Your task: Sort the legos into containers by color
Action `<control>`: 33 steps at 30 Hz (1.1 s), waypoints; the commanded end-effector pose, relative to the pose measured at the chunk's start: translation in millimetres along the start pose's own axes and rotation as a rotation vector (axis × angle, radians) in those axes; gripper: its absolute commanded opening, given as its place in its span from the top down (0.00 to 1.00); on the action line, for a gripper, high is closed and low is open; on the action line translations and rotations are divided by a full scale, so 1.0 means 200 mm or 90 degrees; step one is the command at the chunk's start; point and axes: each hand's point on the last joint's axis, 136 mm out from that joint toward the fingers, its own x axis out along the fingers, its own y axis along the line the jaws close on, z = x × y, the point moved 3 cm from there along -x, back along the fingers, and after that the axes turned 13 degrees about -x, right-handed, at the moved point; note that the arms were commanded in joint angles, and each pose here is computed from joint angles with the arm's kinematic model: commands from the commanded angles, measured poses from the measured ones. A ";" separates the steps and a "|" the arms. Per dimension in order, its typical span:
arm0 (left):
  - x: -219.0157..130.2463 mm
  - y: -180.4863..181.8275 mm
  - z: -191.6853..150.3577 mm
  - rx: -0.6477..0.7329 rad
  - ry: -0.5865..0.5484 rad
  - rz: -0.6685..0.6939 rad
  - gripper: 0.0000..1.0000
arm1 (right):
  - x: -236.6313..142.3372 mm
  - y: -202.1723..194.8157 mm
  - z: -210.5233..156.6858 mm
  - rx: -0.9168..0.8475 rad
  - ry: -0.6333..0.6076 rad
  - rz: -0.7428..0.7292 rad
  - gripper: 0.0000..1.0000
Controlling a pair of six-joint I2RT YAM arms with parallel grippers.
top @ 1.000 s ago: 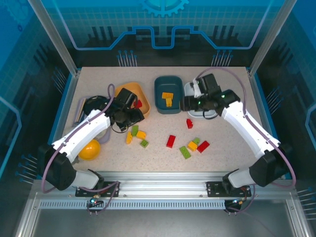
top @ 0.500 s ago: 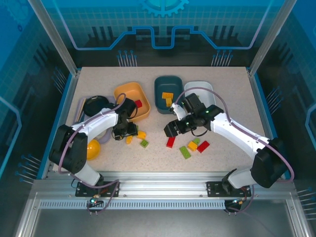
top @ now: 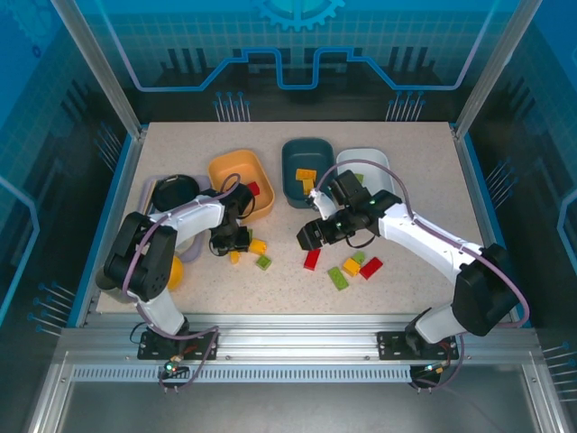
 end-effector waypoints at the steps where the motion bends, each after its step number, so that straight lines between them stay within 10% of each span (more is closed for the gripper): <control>1: -0.07 0.03 0.02 -0.002 -0.031 0.019 0.72 | -0.05 0.01 0.08 -0.007 -0.028 -0.011 0.32; 15: -0.68 -0.63 0.26 0.008 -0.152 -0.204 0.73 | -0.43 -0.48 0.30 0.247 -0.243 -0.159 0.30; 22: -0.58 -1.03 0.45 0.053 -0.151 -0.189 0.73 | -0.44 -0.59 0.37 0.305 -0.234 -0.169 0.30; 33: -0.30 -1.14 0.56 0.023 -0.134 -0.133 0.69 | -0.46 -0.57 0.27 0.301 -0.208 -0.178 0.30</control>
